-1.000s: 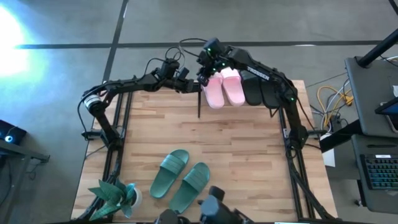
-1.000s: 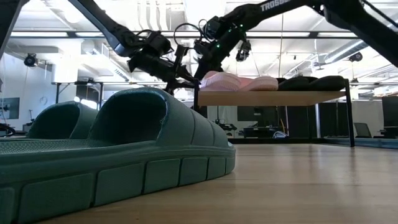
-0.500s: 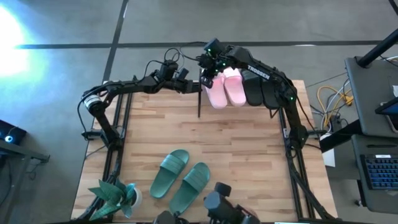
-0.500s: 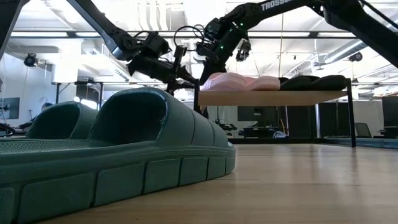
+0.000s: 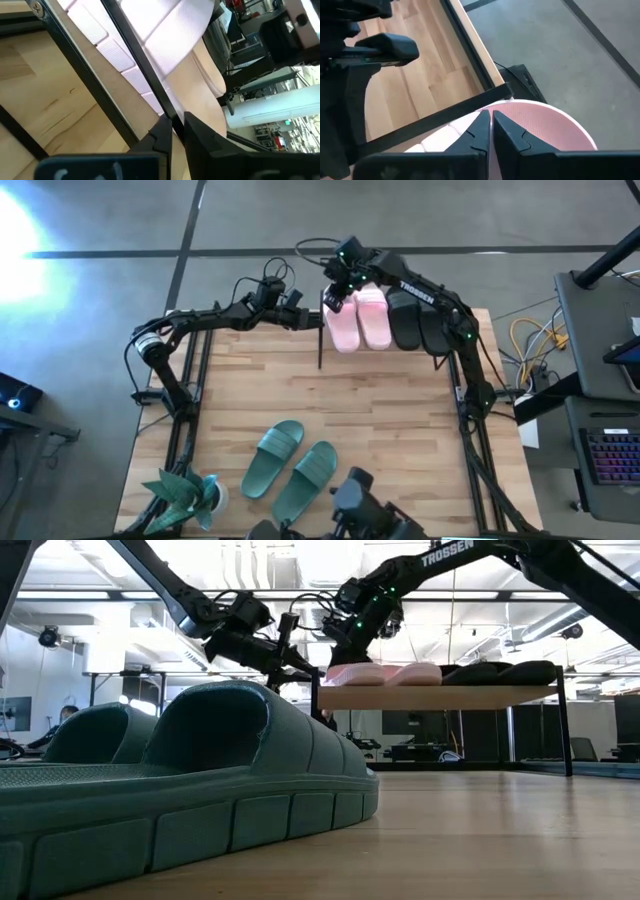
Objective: Pick and place slides into the shelf
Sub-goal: Adjust the pink slippers on the shelf
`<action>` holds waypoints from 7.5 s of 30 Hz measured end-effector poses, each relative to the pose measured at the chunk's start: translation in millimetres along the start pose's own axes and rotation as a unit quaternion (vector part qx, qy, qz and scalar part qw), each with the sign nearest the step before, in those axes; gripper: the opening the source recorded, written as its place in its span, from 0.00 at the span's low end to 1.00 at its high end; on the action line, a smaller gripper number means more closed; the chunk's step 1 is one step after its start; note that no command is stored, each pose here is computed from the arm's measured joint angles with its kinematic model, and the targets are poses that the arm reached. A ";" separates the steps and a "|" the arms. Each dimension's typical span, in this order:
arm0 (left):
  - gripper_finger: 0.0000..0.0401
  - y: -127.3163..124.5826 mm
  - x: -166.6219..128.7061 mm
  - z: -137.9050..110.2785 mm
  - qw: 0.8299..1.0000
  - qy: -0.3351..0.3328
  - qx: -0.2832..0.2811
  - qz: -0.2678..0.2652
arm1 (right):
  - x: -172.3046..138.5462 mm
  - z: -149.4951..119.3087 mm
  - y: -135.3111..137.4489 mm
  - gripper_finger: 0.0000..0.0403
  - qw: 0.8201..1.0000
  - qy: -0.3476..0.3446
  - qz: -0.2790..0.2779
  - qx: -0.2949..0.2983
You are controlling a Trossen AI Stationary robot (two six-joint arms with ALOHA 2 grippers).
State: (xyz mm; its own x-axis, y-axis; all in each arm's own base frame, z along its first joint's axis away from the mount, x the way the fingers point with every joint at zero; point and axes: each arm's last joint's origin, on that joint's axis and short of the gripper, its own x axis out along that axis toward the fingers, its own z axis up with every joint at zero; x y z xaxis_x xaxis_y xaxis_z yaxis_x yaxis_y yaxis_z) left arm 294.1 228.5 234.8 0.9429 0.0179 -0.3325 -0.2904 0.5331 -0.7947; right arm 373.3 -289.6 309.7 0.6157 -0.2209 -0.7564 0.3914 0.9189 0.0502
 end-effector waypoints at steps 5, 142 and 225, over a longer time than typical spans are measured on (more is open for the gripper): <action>0.02 -0.1 0.0 0.0 1.000 0.001 -0.002 -0.001 | -20.5 7.0 3.4 0.03 1.000 -0.022 -0.006 -0.004; 0.02 -1.9 -0.7 -0.1 1.000 0.010 -0.021 -0.015 | -23.1 -49.4 139.3 0.03 0.997 0.060 0.011 -0.048; 0.02 -1.4 -0.1 -1.0 0.999 0.011 -0.032 -0.017 | -86.8 -44.2 151.8 0.03 0.987 0.113 -0.089 -0.077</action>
State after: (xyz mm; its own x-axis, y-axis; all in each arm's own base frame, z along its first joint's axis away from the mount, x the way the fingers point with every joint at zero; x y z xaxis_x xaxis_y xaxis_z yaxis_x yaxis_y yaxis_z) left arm 294.3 226.9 235.3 0.9489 -0.0179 -0.3152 -0.2687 0.4782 -0.8361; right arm 349.0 -116.5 354.1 0.3724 -0.3204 -0.8710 0.3607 0.9147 -0.1823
